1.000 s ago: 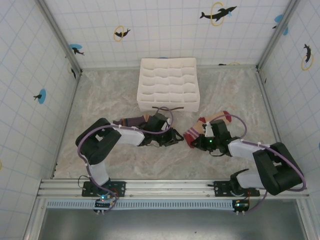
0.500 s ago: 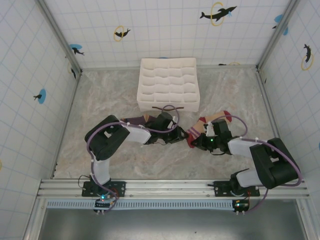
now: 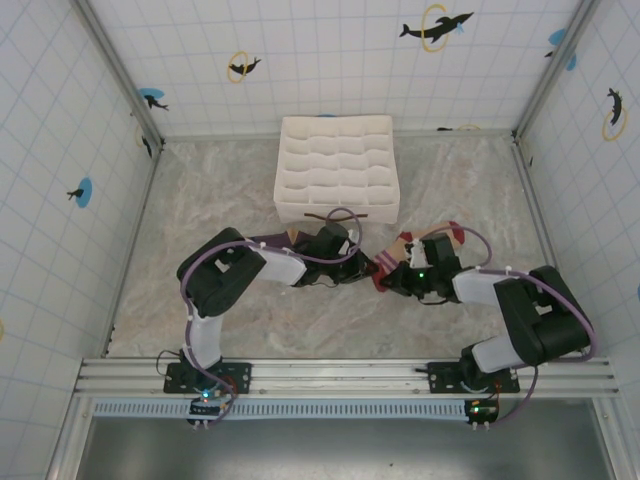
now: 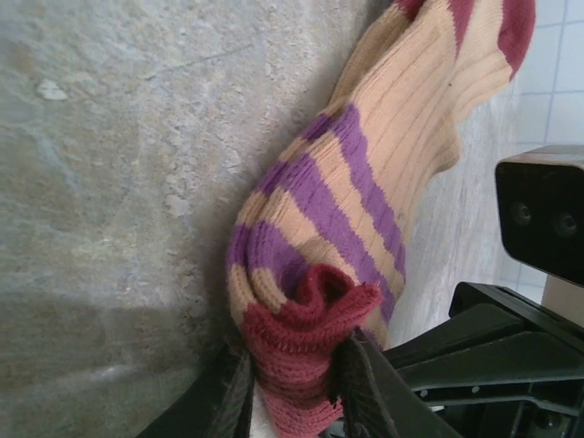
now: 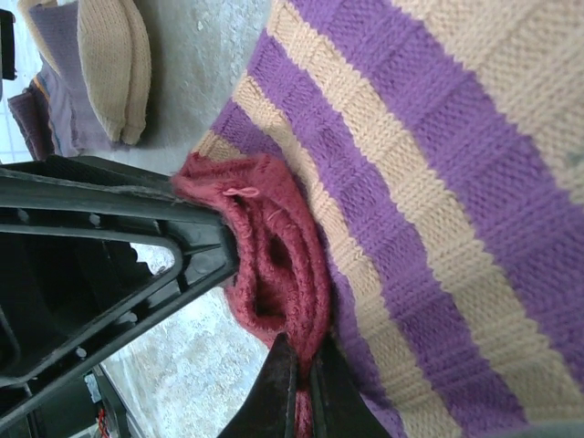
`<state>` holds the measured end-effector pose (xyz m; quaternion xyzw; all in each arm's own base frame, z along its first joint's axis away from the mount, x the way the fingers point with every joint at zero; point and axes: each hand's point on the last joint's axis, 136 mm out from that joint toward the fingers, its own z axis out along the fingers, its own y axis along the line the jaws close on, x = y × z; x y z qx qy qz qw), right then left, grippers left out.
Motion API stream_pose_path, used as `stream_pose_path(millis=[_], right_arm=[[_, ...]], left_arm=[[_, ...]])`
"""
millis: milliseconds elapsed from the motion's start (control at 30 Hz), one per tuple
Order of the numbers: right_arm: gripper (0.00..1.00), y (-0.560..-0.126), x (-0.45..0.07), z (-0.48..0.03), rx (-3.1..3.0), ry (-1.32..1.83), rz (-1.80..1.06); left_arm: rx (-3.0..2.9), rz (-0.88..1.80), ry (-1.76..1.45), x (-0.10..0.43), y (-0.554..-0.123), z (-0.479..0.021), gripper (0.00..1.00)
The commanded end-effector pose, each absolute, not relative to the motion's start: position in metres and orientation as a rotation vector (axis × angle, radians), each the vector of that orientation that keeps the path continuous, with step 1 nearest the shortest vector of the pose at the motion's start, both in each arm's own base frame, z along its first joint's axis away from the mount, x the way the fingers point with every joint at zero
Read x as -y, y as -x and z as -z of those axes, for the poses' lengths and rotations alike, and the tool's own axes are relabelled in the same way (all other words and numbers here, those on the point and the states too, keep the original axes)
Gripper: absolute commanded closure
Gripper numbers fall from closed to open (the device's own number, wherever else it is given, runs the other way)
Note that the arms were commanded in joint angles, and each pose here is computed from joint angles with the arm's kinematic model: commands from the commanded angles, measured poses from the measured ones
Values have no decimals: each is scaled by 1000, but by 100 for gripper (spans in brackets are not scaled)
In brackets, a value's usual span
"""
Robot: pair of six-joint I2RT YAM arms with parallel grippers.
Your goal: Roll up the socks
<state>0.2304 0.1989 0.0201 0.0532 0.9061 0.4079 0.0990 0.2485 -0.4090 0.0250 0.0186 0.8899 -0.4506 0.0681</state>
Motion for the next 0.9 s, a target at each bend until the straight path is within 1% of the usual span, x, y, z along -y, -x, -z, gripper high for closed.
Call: stream_pose_path(millis=[0, 167, 267, 300, 333, 400, 533, 600, 733, 867], right_arm=[[100, -244, -199, -22, -2664, -122, -1172], [100, -247, -200, -24, -2646, -70, -1155], [100, -247, -196, -23, -2643, -41, -1112], [99, -248, -195, -25, -2633, -27, -1094], [96, -248, -194, -27, -2622, -8, -1070], [87, -250, -194, -33, -2594, 53, -1014], [63, -251, -194, -48, -2543, 208, -810], [53, -250, -195, -56, -2493, 296, -690], [41, -243, -197, -66, -2377, 464, -456], [36, -234, -200, -69, -2272, 615, -254]], left_arm=[[-2767, 1238, -10, 398, -243, 5, 79], [-2794, 1183, 21, 388, -246, 12, 90], [-2809, 1163, 67, 378, -248, 15, 100], [-2810, 1161, 77, 376, -249, 14, 100], [-2808, 1161, 80, 375, -250, 12, 100], [-2807, 1166, 82, 374, -250, 8, 100], [-2829, 1212, 103, 375, -244, -4, 100], [-2839, 1238, 120, 374, -239, -11, 100], [-2872, 1219, 158, 365, -230, -23, 100], [-2901, 1192, 166, 355, -221, -28, 100]])
